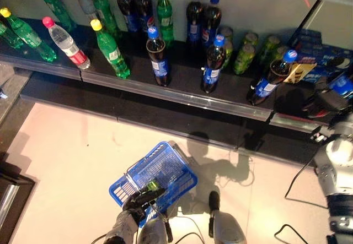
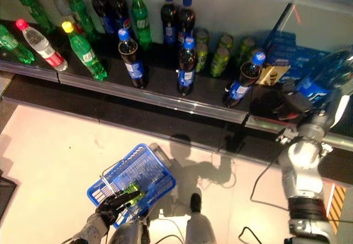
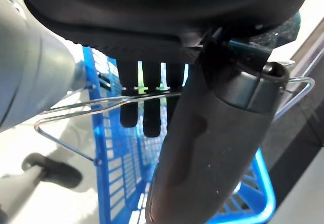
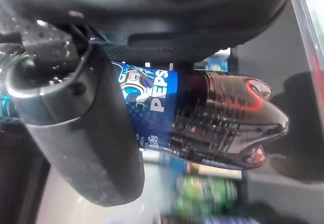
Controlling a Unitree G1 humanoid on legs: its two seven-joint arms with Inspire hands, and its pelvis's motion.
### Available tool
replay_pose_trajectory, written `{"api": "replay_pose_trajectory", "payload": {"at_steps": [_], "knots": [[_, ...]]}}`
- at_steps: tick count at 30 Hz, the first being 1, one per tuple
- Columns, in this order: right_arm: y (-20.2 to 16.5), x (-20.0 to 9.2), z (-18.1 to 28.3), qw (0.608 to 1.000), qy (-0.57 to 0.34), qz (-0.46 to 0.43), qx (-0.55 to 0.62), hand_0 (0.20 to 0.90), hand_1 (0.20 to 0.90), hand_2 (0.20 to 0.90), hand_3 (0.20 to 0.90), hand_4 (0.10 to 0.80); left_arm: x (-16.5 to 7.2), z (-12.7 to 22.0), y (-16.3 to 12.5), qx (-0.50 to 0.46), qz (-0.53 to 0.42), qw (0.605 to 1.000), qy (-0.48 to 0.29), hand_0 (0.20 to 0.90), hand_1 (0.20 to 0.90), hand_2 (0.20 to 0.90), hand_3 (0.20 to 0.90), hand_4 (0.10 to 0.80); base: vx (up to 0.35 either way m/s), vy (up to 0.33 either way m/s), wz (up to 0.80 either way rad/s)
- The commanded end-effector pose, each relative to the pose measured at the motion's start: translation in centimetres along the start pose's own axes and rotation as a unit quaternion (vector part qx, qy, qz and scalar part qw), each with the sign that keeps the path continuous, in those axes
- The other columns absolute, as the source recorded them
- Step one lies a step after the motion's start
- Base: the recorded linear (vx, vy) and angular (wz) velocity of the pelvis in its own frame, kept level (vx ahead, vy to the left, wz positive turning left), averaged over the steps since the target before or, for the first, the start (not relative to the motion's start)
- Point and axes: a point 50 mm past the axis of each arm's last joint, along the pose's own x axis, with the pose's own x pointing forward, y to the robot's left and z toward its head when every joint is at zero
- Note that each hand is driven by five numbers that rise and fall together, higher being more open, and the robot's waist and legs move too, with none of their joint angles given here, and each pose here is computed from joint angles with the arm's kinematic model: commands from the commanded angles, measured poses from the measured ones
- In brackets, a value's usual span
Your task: Pick up the drink and place into the basket.
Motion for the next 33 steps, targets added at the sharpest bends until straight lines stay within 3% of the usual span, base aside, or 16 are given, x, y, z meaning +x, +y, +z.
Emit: {"api": "replay_pose_trajectory", "payload": {"at_steps": [1, 8, 17, 33], "knots": [[-0.5, -0.1, 5.2, 0.988, -0.150, 0.048, 0.006, 0.300, 0.300, 0.300, 0.200, 0.100, -1.4, 0.7, 5.9, 0.059, 0.060, 0.995, -0.048, 0.300, 0.300, 0.300, 0.200, 0.100, 0.021, 0.030, -0.01], [0.6, -3.5, 0.6, 0.992, -0.057, 0.109, 0.028, 0.300, 0.300, 0.300, 0.200, 0.100, -2.2, 4.0, 3.0, 0.029, -0.017, 0.989, -0.147, 0.300, 0.300, 0.300, 0.200, 0.100, -0.001, 0.022, 0.01], [4.4, -7.2, -1.0, 0.973, -0.006, 0.216, 0.079, 0.300, 0.300, 0.300, 0.200, 0.100, -4.9, 7.8, 0.0, 0.045, -0.136, 0.967, -0.212, 0.300, 0.300, 0.300, 0.200, 0.100, -0.005, 0.015, 0.08], [13.0, -11.5, 0.0, 0.899, 0.003, 0.409, 0.159, 0.300, 0.300, 0.300, 0.200, 0.100, -9.5, 8.7, -7.8, 0.124, -0.340, 0.915, -0.179, 0.300, 0.300, 0.300, 0.200, 0.100, -0.008, 0.016, 0.15]]}}
